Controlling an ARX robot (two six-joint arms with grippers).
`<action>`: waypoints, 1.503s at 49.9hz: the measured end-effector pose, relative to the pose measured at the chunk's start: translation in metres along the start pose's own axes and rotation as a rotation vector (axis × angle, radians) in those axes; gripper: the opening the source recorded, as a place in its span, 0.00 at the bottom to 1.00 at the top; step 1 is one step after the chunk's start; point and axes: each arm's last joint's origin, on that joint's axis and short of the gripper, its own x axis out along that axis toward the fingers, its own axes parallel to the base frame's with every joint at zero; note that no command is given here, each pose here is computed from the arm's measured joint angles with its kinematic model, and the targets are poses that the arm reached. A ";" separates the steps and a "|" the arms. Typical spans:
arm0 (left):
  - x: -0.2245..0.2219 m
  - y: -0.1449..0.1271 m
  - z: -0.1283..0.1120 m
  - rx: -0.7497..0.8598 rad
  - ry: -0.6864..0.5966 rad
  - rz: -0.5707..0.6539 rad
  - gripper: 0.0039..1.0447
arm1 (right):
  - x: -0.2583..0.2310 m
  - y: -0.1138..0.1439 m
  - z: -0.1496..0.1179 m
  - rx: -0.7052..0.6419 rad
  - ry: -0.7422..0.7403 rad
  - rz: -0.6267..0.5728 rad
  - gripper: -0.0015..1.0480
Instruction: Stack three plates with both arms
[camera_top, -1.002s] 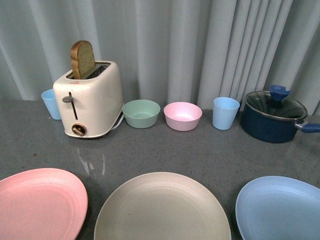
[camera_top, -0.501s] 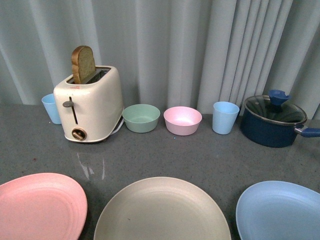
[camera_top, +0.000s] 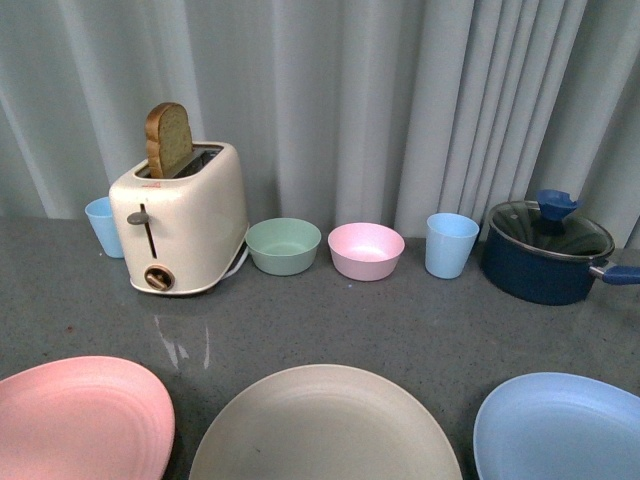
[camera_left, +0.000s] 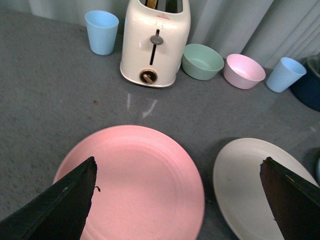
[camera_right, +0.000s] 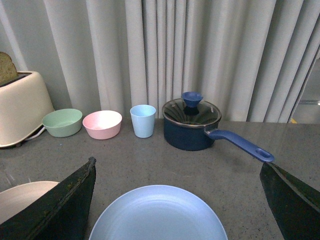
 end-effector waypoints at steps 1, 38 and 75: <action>0.005 0.002 0.001 0.015 0.013 -0.006 0.94 | 0.000 0.000 0.000 0.000 0.000 0.000 0.93; 0.112 0.087 -0.037 0.141 0.476 0.070 0.94 | 0.000 0.000 0.000 0.000 0.000 0.000 0.93; 0.151 0.110 -0.042 0.227 0.580 0.089 0.94 | 0.000 0.000 0.000 0.000 0.000 0.000 0.93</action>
